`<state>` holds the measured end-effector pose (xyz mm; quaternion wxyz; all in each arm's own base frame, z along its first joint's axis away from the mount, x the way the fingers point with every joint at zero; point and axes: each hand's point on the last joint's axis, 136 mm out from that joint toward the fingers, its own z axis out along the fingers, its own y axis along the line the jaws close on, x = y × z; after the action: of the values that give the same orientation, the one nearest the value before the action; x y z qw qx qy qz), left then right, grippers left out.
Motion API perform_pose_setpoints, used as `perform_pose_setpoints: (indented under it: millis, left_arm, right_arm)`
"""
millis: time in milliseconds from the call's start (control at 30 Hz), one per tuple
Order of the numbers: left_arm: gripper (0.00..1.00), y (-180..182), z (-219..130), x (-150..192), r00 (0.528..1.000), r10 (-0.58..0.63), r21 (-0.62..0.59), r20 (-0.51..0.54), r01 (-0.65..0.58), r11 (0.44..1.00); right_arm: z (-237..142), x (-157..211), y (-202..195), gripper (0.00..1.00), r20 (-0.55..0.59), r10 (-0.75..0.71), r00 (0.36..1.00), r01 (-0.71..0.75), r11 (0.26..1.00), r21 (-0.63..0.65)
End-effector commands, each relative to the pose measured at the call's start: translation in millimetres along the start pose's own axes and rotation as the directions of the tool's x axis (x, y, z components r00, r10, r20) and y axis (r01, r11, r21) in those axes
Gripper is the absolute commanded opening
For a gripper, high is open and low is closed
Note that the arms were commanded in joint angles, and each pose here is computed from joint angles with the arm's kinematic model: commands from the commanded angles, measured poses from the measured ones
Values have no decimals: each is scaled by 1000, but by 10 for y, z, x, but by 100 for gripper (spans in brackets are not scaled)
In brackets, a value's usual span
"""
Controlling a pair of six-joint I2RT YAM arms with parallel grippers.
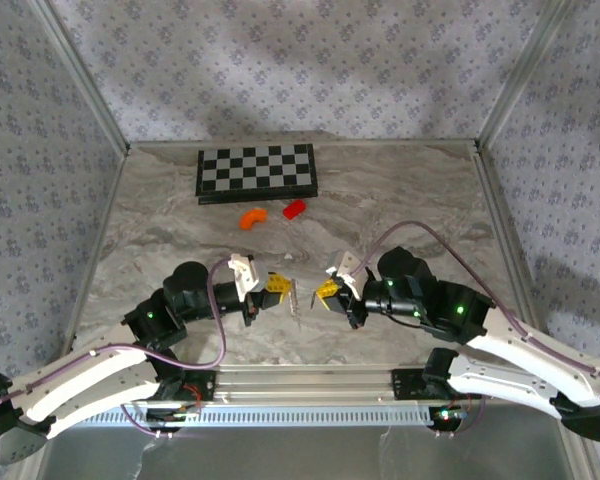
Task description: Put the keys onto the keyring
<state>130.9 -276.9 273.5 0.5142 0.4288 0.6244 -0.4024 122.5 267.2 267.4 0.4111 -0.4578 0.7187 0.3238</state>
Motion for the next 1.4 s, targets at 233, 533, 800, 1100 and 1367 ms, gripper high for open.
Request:
perform_pose_setpoints:
  millis: [233,533,800,1100,1367]
  left_arm:
    - [0,230,-93,56,1000,25,-150,12,-23,988]
    - [0,270,-104,141,1000,30,-173,-3,-30,985]
    - [0,275,-89,183,999,33,-173,-15,-35,984]
    - [0,274,-69,209,999,34,-168,-21,-37,985]
    - [0,271,-80,231,999,31,-168,-22,-34,985]
  right_arm:
    - [-40,821,-446,0,-301,272,914,-170,931,324]
    - [88,1399,-487,0,-486,441,754,-249,877,410]
    - [229,1702,-629,0,-508,560,654,-338,818,466]
    - [449,1869,-755,0,-555,585,592,-346,806,481]
    - [616,1903,-879,0,-596,551,584,-295,828,477]
